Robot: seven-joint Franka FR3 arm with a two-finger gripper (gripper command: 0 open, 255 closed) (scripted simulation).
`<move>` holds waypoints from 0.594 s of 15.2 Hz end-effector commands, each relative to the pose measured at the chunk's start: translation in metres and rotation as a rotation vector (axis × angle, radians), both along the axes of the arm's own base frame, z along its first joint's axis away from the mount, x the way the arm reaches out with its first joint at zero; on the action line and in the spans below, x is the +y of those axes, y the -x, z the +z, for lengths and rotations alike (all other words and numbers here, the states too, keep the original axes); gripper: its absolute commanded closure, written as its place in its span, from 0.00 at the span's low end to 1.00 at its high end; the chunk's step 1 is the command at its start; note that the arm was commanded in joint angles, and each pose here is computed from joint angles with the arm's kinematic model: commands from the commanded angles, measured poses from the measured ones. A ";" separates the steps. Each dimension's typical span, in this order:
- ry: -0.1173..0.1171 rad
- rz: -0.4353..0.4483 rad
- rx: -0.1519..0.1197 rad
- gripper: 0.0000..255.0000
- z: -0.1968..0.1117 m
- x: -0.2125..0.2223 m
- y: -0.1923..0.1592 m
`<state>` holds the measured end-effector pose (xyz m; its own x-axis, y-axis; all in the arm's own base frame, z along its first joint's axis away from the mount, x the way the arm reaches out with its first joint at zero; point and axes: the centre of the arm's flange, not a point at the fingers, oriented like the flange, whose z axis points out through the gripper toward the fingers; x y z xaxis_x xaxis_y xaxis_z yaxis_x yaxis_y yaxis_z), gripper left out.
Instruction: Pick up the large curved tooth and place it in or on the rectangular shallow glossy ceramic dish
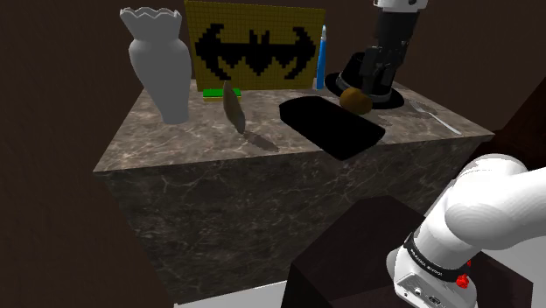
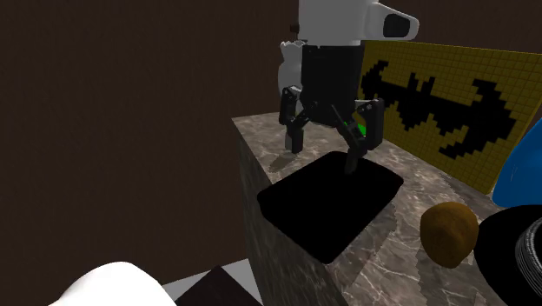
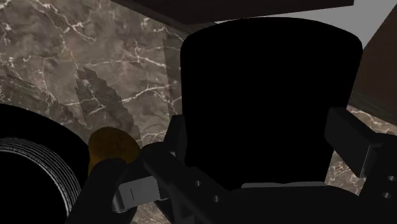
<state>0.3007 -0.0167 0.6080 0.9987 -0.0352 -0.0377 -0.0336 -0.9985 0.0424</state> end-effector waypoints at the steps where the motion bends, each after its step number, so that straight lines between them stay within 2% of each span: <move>1: 0.000 0.000 0.000 0.00 0.000 0.000 0.000; 9: -0.019 -0.042 -0.041 0.00 -0.016 0.074 -0.064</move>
